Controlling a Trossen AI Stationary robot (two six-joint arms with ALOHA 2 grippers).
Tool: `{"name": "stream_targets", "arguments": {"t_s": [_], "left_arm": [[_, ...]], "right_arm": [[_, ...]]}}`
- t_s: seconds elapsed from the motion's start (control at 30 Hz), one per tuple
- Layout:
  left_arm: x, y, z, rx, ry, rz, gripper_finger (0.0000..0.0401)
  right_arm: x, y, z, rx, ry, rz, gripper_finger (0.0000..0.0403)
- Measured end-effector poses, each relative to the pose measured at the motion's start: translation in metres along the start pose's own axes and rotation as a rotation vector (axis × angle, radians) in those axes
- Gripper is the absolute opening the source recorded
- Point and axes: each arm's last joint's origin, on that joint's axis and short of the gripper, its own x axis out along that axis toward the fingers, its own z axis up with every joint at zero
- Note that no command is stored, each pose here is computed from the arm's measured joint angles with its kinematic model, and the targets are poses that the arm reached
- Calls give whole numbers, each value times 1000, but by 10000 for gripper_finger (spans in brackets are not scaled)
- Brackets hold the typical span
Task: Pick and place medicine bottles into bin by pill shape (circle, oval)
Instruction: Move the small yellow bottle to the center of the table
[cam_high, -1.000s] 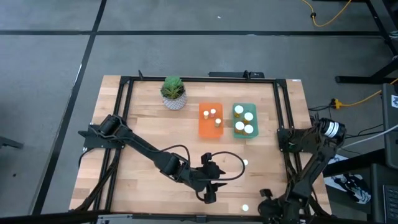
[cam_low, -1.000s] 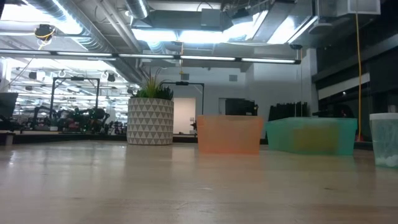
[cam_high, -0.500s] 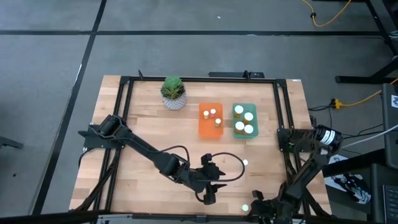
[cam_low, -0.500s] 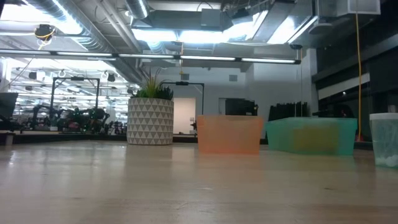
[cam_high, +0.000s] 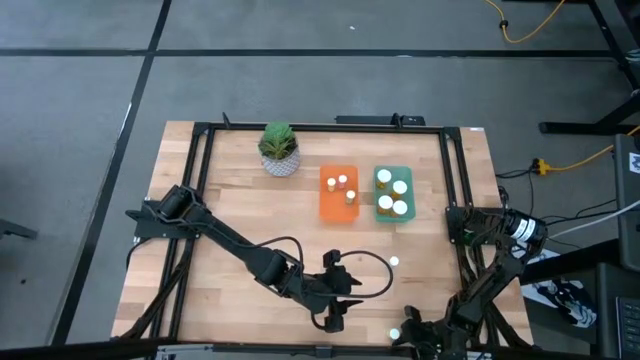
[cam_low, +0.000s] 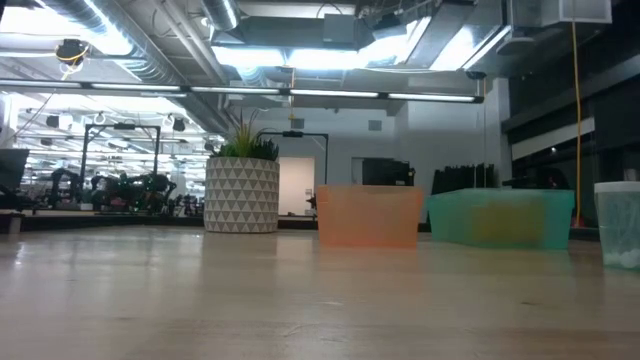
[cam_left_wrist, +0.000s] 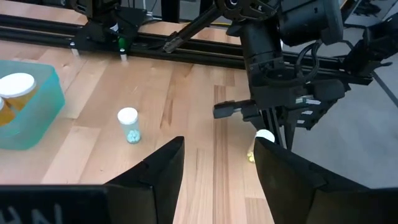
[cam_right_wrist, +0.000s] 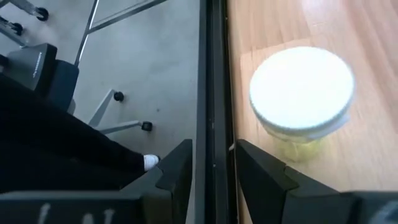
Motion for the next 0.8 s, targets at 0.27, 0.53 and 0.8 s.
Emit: {"name": "stream_targets", "arguments": {"t_s": [0.27,0.53,0.8], "left_arm": [[-1,-2,-1,3,1,-4,187],[-3,-6,-2,7,3,-13,187],[-4,-9,-3,10,3,-20,187]], "right_arm": [[2,-3,6,9,-70,-42,125],[10,-14,18,21,-79,-98,125],[18,-24,33,18,-101,-141,125]]}}
